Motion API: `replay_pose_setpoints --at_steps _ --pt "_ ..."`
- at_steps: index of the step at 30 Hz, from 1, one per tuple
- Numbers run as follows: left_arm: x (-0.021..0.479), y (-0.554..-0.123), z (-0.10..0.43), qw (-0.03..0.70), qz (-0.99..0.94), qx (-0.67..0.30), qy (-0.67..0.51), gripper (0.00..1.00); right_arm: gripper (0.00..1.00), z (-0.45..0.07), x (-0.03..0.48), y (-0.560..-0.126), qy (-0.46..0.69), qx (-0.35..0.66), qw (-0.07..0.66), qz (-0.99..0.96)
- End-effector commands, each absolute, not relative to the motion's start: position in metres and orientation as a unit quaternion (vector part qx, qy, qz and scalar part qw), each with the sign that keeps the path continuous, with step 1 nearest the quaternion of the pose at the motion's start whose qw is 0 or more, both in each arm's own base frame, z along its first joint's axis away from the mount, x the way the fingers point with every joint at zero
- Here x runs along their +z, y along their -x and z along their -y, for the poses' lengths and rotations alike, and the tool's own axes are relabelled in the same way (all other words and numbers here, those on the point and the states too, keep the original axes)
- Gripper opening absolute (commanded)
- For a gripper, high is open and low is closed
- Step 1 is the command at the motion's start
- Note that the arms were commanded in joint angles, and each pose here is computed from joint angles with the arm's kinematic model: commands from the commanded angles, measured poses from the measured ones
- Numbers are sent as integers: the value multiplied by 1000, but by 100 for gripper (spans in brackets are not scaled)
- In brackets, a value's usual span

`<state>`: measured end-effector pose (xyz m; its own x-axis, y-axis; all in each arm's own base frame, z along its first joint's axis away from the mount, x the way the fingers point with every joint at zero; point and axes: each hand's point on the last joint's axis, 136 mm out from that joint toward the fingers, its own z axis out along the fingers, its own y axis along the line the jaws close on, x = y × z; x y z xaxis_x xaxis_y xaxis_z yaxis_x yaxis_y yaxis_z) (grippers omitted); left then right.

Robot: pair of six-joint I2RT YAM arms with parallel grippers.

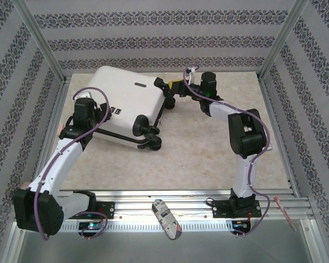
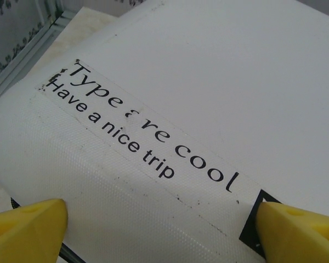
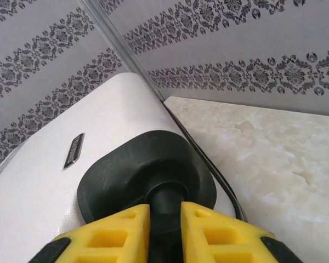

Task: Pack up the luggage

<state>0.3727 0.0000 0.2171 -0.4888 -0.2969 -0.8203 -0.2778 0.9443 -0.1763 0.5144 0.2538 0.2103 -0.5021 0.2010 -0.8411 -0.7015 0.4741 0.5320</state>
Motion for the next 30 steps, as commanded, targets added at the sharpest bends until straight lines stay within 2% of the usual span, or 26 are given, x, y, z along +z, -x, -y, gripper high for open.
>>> replay_pose_setpoints --at_steps 1,12,20,25,30 --pt "195 -396 25 457 -881 -58 102 89 20 -261 172 -478 172 500 404 -746" --pt "181 -454 52 453 -876 -145 75 89 17 -233 159 -395 158 470 401 -770" --pt "175 -476 46 451 -881 -120 75 90 18 -237 163 -342 176 448 400 -779" --pt "204 -457 31 461 -875 -93 116 92 20 -256 164 -328 205 417 407 -786" --pt "237 -408 17 469 -866 -63 162 94 27 -280 167 -329 223 409 411 -783"
